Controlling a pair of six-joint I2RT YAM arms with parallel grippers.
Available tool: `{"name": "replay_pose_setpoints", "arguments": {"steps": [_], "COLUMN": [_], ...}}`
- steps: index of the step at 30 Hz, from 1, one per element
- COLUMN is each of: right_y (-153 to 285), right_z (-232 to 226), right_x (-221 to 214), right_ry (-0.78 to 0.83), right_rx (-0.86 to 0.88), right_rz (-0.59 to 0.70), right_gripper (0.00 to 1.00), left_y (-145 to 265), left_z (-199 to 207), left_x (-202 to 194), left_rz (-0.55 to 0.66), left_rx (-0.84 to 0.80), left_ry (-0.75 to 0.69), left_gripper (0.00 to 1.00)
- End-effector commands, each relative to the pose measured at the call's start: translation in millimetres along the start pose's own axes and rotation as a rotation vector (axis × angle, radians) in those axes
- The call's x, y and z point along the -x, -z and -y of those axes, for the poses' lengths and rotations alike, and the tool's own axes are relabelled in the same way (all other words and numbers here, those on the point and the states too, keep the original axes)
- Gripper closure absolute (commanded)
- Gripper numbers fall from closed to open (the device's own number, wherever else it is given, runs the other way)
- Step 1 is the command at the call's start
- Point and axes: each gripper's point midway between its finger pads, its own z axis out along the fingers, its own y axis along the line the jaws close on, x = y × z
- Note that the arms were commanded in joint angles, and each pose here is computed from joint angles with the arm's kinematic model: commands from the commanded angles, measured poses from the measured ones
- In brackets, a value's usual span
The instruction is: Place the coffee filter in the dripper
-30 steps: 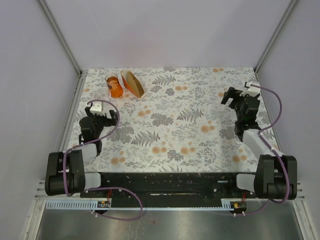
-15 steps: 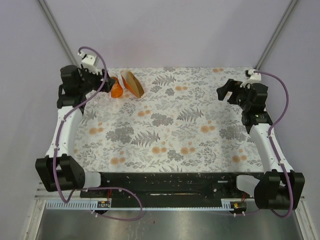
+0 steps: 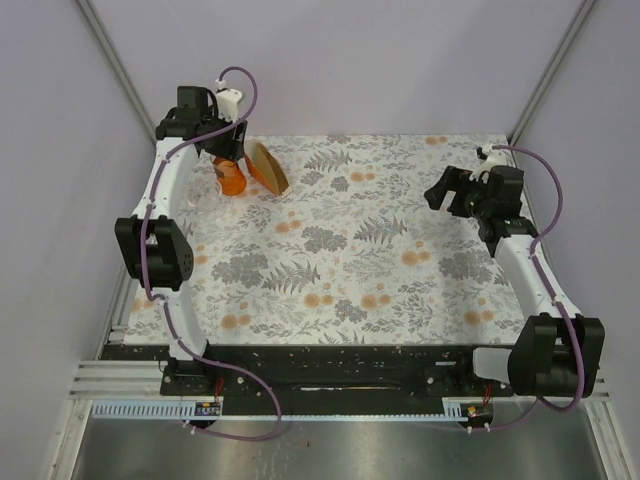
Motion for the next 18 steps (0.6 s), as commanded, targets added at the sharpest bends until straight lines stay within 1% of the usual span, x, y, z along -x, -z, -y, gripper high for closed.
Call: {"name": "replay_pose_setpoints", "arguments": {"steps": [1,3,6,9,10,14,18], "right_y": [-3,-6,-11,-13,-13,-16,-17], "right_z": [-6,-4,0,3,4,5,5], "right_x": [17,14,10,7,7,7,7], "right_ry": [0.023,0.021,0.019,0.021,0.022,0.026,0.025], "right_rx": [0.024,0.022,0.009,-0.004,-0.007,-0.012,-0.007], "right_rz": [0.023,0.01,-0.018,-0.037,-0.037,-0.038,-0.044], "right_gripper": [0.03,0.03,0.03,0.03,0.03,0.03,0.02], "left_y": [-3,-20,-44,-55,-59,-66,-71], "left_z": [-26,-27,-31,-38,-40,-51,-53], "left_x": [14,13,8,5,4,5,1], "left_rz": [-0.011,-0.016,-0.036,-0.038,-0.038,-0.028,-0.032], "left_rx": [0.099,0.093,0.111,0.144,0.152,0.204,0.208], "left_ry": [-0.03,-0.008,0.021,0.046,0.047,0.055,0.054], "left_gripper": [0.43,0.45,0.52,0.61,0.62,0.64,0.65]}}
